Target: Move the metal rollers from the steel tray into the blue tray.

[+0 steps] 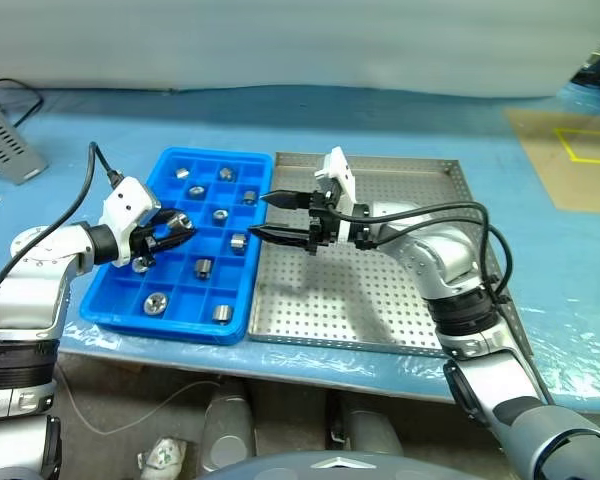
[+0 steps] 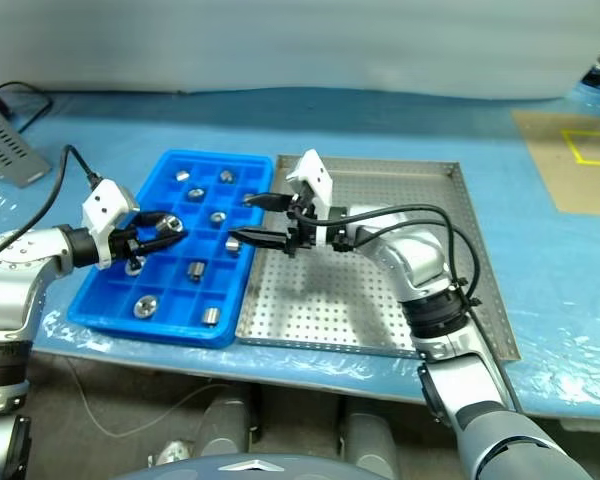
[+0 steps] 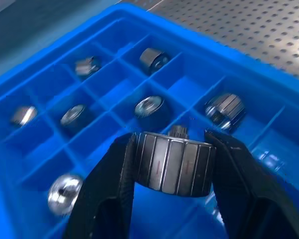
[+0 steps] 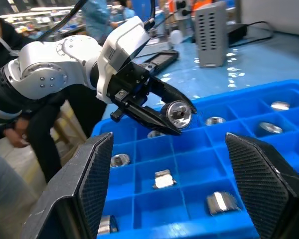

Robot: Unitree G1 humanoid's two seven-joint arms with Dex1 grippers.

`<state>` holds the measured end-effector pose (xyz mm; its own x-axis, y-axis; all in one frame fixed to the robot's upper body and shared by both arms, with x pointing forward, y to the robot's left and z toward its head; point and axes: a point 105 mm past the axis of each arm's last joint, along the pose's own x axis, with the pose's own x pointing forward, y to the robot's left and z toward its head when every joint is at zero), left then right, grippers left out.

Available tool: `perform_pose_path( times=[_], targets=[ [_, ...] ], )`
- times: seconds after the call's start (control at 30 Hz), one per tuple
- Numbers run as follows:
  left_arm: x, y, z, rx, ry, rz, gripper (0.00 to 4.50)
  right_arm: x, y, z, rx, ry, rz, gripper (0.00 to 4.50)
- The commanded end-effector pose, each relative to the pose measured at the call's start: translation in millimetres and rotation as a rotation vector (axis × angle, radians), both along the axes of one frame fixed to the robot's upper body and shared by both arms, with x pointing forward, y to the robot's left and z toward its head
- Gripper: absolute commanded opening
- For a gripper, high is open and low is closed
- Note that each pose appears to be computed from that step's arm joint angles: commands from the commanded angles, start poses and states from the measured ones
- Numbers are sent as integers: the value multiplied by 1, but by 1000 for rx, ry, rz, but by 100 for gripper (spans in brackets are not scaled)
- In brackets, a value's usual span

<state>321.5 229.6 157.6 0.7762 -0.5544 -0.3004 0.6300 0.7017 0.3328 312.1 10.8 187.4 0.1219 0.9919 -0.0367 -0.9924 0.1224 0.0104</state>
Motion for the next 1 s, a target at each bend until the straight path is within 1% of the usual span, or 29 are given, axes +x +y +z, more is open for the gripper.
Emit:
perform_pose_path(
  times=[0.03,0.13,0.3,0.43,0.53,0.67,0.83,0.9,0.93,1.0],
  targets=[
    [-4,-1,19,-26,-111,74,183,-2,13,9,7,-75,74,375],
    [1,2,12,-47,-113,147,183,-2,16,9,2,-82,95,375],
    [11,-8,-9,-66,-72,163,183,-3,13,9,0,-74,82,375],
    [22,-14,-13,-83,-56,156,183,-2,8,10,-1,-71,51,375],
    [25,-16,-17,-62,-43,136,183,-2,4,10,-2,-68,26,375],
    [36,-7,-19,-52,-38,178,183,-2,-1,10,2,-58,-4,375],
    [38,-15,-27,-47,-3,147,183,0,-3,10,5,-61,-37,375],
    [37,-21,-28,-75,14,119,257,1,-4,10,7,-61,-50,375],
    [37,-23,-28,-83,20,105,282,1,-4,10,8,-60,-53,375],
    [37,-24,-27,-62,13,111,346,1,-5,11,9,-60,-59,375]
  ],
)
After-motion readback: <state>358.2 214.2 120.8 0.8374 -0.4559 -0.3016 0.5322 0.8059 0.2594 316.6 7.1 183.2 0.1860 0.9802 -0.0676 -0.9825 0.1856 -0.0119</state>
